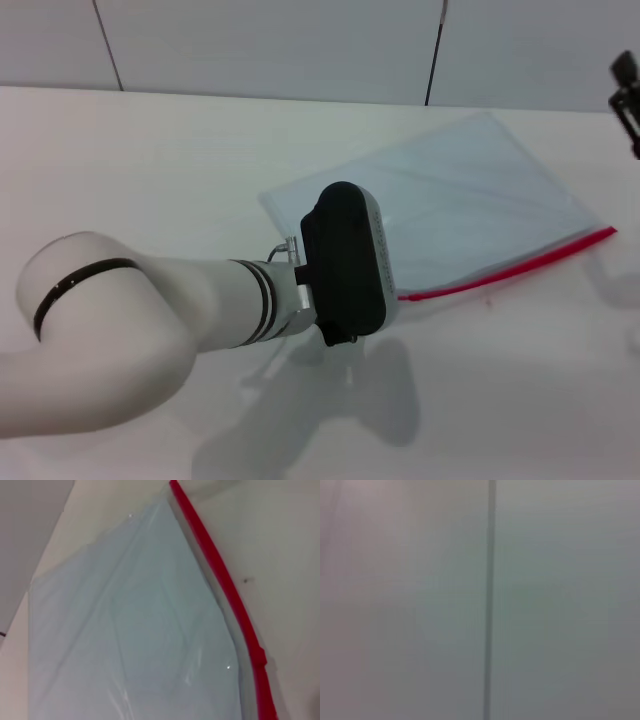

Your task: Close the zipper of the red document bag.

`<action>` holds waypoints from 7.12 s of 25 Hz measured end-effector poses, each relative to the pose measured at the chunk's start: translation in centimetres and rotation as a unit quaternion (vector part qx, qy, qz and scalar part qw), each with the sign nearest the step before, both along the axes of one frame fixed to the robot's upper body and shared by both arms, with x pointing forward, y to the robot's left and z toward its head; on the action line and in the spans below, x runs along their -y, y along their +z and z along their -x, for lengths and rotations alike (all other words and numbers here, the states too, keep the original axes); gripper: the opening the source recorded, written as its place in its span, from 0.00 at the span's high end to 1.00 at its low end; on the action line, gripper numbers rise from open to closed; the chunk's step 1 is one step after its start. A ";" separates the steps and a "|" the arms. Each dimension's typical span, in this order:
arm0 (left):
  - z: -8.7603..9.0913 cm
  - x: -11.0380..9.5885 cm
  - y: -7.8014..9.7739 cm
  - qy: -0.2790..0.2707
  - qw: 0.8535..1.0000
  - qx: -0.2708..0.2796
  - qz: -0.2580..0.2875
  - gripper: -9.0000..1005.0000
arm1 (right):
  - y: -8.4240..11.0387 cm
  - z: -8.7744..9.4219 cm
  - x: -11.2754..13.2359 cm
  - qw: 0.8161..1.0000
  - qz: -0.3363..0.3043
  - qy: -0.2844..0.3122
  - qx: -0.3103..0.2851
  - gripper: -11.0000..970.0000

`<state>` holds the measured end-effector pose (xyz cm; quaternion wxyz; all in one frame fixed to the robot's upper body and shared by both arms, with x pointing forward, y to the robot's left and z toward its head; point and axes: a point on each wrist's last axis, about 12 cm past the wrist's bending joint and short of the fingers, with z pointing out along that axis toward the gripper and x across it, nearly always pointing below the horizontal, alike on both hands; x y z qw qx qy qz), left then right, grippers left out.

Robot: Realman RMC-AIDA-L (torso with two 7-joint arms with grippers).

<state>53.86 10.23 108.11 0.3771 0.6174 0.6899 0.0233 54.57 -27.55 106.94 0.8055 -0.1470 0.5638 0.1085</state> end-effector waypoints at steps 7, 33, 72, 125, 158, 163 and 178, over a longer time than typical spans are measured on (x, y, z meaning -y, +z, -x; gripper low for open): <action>-0.3 -0.6 -0.5 0.002 1.000 0.030 0.010 0.94 | 0.0 -0.4 -2.1 0.987 0.105 0.122 0.002 0.24; 1.2 -2.4 -0.9 -0.018 0.982 0.171 0.084 0.94 | -3.8 -0.2 -7.3 0.875 0.420 0.239 0.042 0.28; 1.5 -2.3 -1.2 -0.029 0.981 0.174 0.075 0.95 | -4.2 -0.3 -7.6 0.856 0.464 0.220 0.063 0.82; 1.5 -2.3 -1.4 -0.030 0.982 0.170 0.070 0.95 | -3.0 -3.8 0.2 0.885 0.436 -0.157 -0.042 0.92; -1.0 -10.6 0.0 0.256 0.831 0.317 0.379 0.37 | 0.6 3.2 1.5 0.991 -0.003 -0.092 0.098 0.45; -0.9 -13.4 -0.1 0.299 0.762 0.312 0.483 0.38 | 0.8 2.8 2.4 0.993 -0.050 -0.074 0.078 0.46; -0.7 -15.1 -0.4 0.315 0.728 0.308 0.525 0.38 | 0.8 1.9 2.5 0.994 -0.056 -0.075 0.061 0.46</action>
